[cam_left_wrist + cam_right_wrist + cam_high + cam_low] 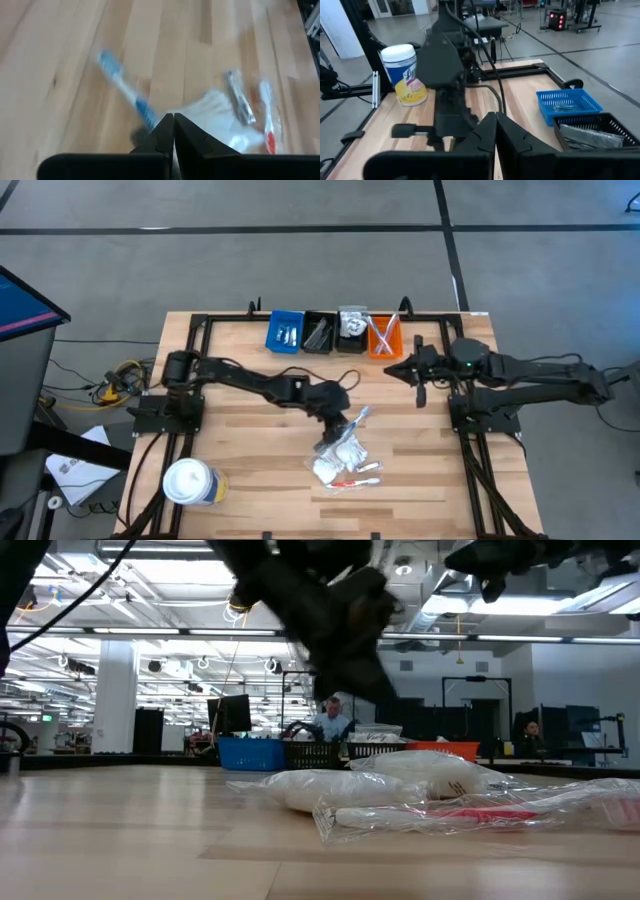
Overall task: Pick & Place Travel size toiletries
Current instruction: Put the blue toothbrush into the orange bin
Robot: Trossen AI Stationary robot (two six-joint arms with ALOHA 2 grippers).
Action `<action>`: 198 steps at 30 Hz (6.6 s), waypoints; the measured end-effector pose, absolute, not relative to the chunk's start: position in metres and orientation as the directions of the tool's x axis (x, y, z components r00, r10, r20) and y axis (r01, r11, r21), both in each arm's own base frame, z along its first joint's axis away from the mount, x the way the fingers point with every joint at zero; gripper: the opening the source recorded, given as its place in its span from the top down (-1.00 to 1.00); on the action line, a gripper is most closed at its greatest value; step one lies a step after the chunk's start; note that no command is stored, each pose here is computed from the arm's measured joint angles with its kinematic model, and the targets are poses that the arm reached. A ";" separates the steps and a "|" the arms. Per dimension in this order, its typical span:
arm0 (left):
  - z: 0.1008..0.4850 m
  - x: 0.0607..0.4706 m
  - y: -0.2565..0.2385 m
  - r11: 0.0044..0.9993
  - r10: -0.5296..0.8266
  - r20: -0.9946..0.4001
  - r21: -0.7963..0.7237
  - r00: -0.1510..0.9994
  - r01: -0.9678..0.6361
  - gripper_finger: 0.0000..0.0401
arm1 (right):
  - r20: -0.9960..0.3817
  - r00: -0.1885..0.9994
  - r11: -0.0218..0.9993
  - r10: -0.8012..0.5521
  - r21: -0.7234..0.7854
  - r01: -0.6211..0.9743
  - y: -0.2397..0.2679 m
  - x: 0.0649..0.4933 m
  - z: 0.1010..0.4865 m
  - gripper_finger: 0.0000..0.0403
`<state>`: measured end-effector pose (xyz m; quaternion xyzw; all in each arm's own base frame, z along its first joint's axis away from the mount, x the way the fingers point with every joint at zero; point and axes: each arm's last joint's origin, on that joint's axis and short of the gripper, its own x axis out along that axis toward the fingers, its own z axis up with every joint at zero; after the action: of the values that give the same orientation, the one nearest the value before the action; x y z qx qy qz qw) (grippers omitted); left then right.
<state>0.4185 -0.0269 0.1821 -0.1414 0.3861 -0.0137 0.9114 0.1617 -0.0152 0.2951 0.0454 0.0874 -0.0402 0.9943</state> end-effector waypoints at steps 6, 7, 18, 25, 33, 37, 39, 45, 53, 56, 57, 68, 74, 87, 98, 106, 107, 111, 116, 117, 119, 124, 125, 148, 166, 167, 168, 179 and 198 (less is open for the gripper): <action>0.203 0.447 -0.054 0.972 -0.207 -0.653 -0.221 0.728 0.078 0.99 | -0.224 0.972 0.995 -0.065 0.065 0.081 -0.013 0.152 0.292 0.99; 0.204 0.449 -0.058 0.969 -0.222 -0.649 -0.228 0.728 0.092 0.99 | -0.224 0.973 0.995 -0.065 0.062 0.081 -0.013 0.152 0.292 0.99; 0.136 0.466 -0.025 0.938 -0.236 -0.757 -0.340 0.609 -0.059 1.00 | -0.235 0.970 0.995 -0.064 0.065 0.081 -0.013 0.153 0.291 0.99; 0.124 0.457 -0.009 0.941 -0.160 -0.845 -0.287 0.511 -0.179 1.00 | -0.235 0.970 0.995 -0.063 0.061 0.080 -0.013 0.153 0.291 0.98; 0.175 0.442 -0.016 0.959 0.132 -0.826 -0.033 0.548 -0.280 1.00 | -0.268 0.961 0.995 -0.063 0.054 0.080 -0.013 0.152 0.287 0.98; 0.194 0.431 -0.022 0.941 0.186 -0.799 -0.024 0.572 -0.339 1.00 | -0.270 0.961 0.995 -0.063 0.054 0.080 -0.013 0.152 0.287 0.99; 0.199 0.430 -0.029 0.953 0.096 -0.790 -0.103 0.606 -0.285 1.00 | -0.270 0.961 0.995 -0.063 0.055 0.080 -0.013 0.152 0.287 0.99; 0.179 0.432 -0.034 0.954 -0.015 -0.819 -0.184 0.574 -0.238 1.00 | -0.254 0.965 0.995 -0.063 0.057 0.080 -0.013 0.154 0.289 0.98; 0.138 0.435 -0.015 0.901 -0.157 -0.865 -0.323 0.477 -0.290 1.00 | -0.278 0.958 0.995 -0.062 0.058 0.081 -0.014 0.162 0.284 0.98; 0.129 0.433 -0.011 0.888 -0.186 -0.882 -0.339 0.432 -0.310 0.99 | -0.300 0.952 0.995 -0.062 0.058 0.083 -0.014 0.166 0.281 0.98; 0.129 0.432 -0.010 0.887 -0.186 -0.887 -0.336 0.423 -0.316 0.99 | -0.308 0.949 0.995 -0.062 0.058 0.083 -0.015 0.167 0.280 0.98; 0.142 0.424 -0.001 0.912 0.039 -0.916 -0.130 0.398 -0.390 0.99 | -0.328 0.943 0.995 -0.061 0.056 0.084 -0.015 0.171 0.277 0.98; 0.179 0.415 -0.004 0.890 0.312 -0.843 0.099 0.439 -0.445 0.99 | -0.327 0.943 0.995 -0.062 0.056 0.085 -0.015 0.170 0.277 0.97; 0.175 0.408 -0.016 0.927 0.375 -0.761 0.309 0.529 -0.213 0.74 | -0.334 0.941 0.995 -0.061 0.051 0.083 -0.015 0.170 0.276 0.97; 0.143 0.396 0.009 0.915 0.403 -0.715 0.338 0.571 -0.222 -0.11 | -0.335 0.940 0.995 -0.061 0.051 0.083 -0.015 0.170 0.276 0.97; 0.121 0.381 0.025 0.955 0.267 -0.793 0.141 0.547 -0.262 -0.25 | -0.335 0.940 0.995 -0.061 0.051 0.083 -0.015 0.170 0.276 0.97; 0.119 0.379 0.026 0.956 0.253 -0.797 0.118 0.548 -0.270 -0.23 | -0.336 0.940 0.995 -0.061 0.051 0.083 -0.015 0.170 0.276 0.97; 0.116 0.375 0.030 0.957 0.240 -0.801 0.100 0.548 -0.274 -0.06 | -0.363 0.930 0.995 -0.060 0.048 0.083 -0.015 0.171 0.273 0.97; 0.116 0.376 0.029 0.960 0.230 -0.800 0.093 0.554 -0.265 0.40 | -0.430 0.902 0.998 -0.040 0.031 0.059 -0.015 0.182 0.262 0.97; 0.116 0.376 0.028 0.960 0.230 -0.798 0.093 0.557 -0.263 0.52 | -0.450 0.892 0.998 -0.027 0.033 0.047 -0.015 0.186 0.258 0.96; 0.116 0.376 0.028 0.961 0.228 -0.797 0.093 0.559 -0.260 0.78 | -0.483 0.876 0.999 -0.010 0.030 0.028 -0.013 0.195 0.250 0.90; 0.119 0.380 0.028 0.956 0.252 -0.789 0.113 0.560 -0.271 0.86 | -0.550 0.835 0.999 0.033 0.011 -0.032 -0.005 0.221 0.230 0.55; 0.121 0.382 0.026 0.956 0.252 -0.785 0.114 0.566 -0.269 0.86 | -0.560 0.828 0.999 0.040 0.006 -0.044 -0.003 0.226 0.227 0.46; 0.166 0.415 -0.017 0.996 0.077 -0.704 0.021 0.706 -0.088 0.94 | -0.823 0.568 0.997 -0.020 -0.061 -0.054 0.005 0.286 0.186 -0.23; 0.166 0.415 -0.016 0.994 0.096 -0.705 0.033 0.703 -0.102 0.93 | -0.838 0.545 0.998 -0.012 -0.048 -0.051 0.005 0.284 0.185 0.86; 0.166 0.415 -0.016 0.994 0.096 -0.704 0.033 0.703 -0.103 0.93 | -0.839 0.544 0.998 -0.012 -0.048 -0.051 0.005 0.284 0.185 0.89; 0.166 0.415 -0.016 0.994 0.096 -0.704 0.033 0.704 -0.103 0.94 | -0.839 0.544 0.998 -0.013 -0.048 -0.051 0.005 0.284 0.185 0.91; 0.174 0.413 -0.016 0.990 0.129 -0.689 0.053 0.713 -0.128 0.83 | -0.835 0.550 0.997 -0.016 -0.052 -0.050 0.005 0.284 0.186 0.92; 0.290 0.294 -0.069 0.972 0.234 -0.310 0.058 0.921 -0.227 0.29 | -0.443 0.822 0.918 -0.359 -0.007 0.397 -0.067 0.244 0.264 0.95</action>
<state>0.2935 -0.0694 0.2900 0.0107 0.1594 0.1178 0.9801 0.2438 -0.0670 0.2636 0.0425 0.2233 -0.1983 0.9534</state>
